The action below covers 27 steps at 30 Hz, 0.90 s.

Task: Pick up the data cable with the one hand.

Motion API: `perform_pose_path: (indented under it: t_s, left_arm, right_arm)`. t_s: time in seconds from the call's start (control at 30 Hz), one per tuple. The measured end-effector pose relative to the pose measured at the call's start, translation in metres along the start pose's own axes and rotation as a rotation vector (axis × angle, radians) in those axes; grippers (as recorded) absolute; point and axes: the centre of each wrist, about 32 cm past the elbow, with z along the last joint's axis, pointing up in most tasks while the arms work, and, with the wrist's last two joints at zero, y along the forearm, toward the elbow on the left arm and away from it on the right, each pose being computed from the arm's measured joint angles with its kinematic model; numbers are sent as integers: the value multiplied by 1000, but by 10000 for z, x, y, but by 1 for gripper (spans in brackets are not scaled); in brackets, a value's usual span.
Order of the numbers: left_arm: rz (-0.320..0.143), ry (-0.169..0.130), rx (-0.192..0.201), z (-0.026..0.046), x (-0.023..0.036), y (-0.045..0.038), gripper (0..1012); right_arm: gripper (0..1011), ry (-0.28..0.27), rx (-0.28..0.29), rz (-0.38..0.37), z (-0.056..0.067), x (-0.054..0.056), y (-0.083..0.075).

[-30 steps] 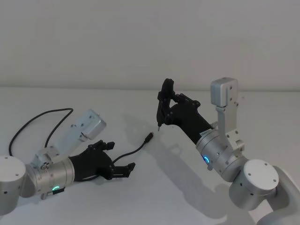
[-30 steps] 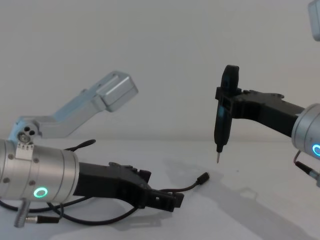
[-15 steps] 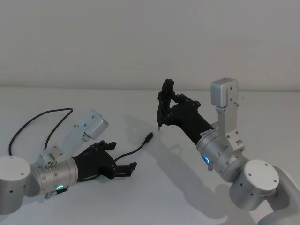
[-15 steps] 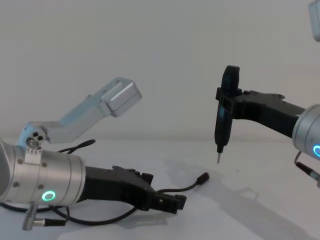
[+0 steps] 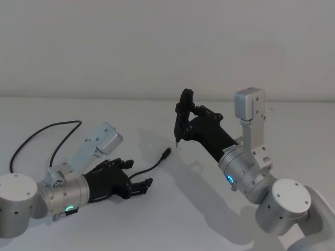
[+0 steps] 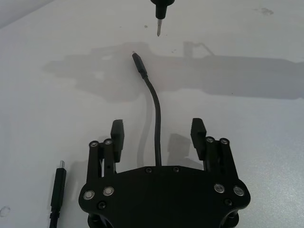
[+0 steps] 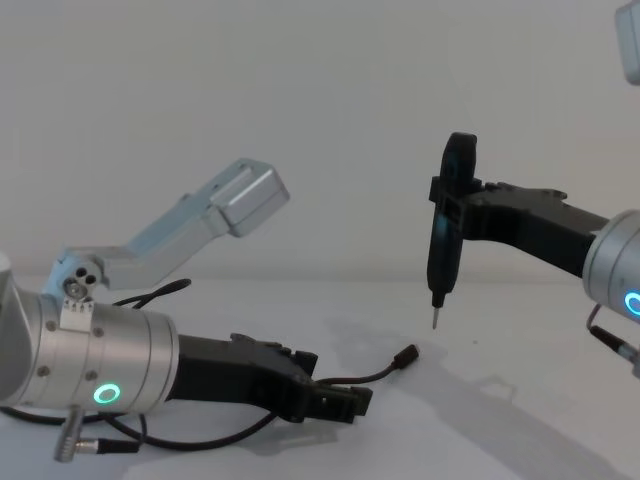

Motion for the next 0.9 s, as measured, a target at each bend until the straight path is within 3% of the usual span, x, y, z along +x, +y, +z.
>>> perform_pose_path:
  t_s: [0.63,0.73,0.83,0.9]
  left_arm:
    - [-2,1,-1,-4,0,-21,241]
    - [-1,1,0,-4,0,-22,184]
    - [-1,1,-1,-3,1,-22,62]
    - [-1,1,0,-3,1,-22,46]
  right_arm:
    - [274,-6,7,19,-43,-47,153]
    - [275,-7,4,18,-53,-47,179]
    - [274,-8,0,13,-68,-44,202]
    - [275,-10,-2,7,-77,-37,217]
